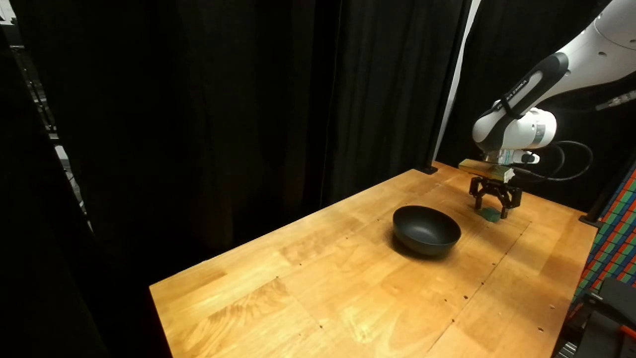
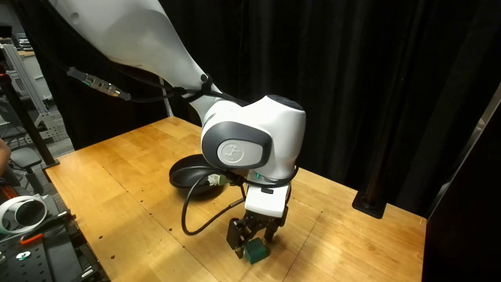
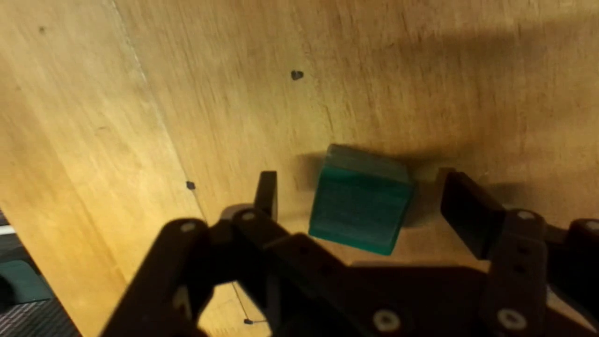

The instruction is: Put the block in the bowl

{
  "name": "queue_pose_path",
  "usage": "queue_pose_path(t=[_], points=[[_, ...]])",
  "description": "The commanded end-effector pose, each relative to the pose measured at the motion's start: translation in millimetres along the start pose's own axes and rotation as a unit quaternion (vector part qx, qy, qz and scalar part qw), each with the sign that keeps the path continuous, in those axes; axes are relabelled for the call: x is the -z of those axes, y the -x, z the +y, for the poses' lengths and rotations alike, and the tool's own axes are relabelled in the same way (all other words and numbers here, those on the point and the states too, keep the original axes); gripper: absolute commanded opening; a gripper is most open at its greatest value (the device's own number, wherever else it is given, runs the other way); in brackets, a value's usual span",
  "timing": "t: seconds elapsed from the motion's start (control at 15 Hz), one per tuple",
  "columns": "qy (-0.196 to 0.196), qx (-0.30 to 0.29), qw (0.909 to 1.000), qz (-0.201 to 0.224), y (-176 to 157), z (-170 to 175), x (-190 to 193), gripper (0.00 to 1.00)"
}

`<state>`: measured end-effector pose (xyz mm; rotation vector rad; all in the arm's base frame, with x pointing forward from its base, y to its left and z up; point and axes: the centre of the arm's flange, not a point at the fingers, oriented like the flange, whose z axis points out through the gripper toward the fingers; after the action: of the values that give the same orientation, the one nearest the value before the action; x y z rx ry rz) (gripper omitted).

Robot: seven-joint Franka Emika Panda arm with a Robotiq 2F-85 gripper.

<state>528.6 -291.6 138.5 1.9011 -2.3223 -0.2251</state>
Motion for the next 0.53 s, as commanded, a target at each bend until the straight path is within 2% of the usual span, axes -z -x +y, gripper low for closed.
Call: queue_pose_path(t=[0.0,0.27,0.33,0.47], points=[[-0.02,-0.026,0.9994,0.006,5.7,3.3,11.1,0.58],[-0.041,-0.028,0.9988,-0.003,7.7,5.3,23.8,0.27],[-0.043,-0.01,0.9989,-0.017,16.2,6.9,35.4,0.23],[-0.055,0.052,0.9962,-0.044,46.1,11.9,65.2,0.23]])
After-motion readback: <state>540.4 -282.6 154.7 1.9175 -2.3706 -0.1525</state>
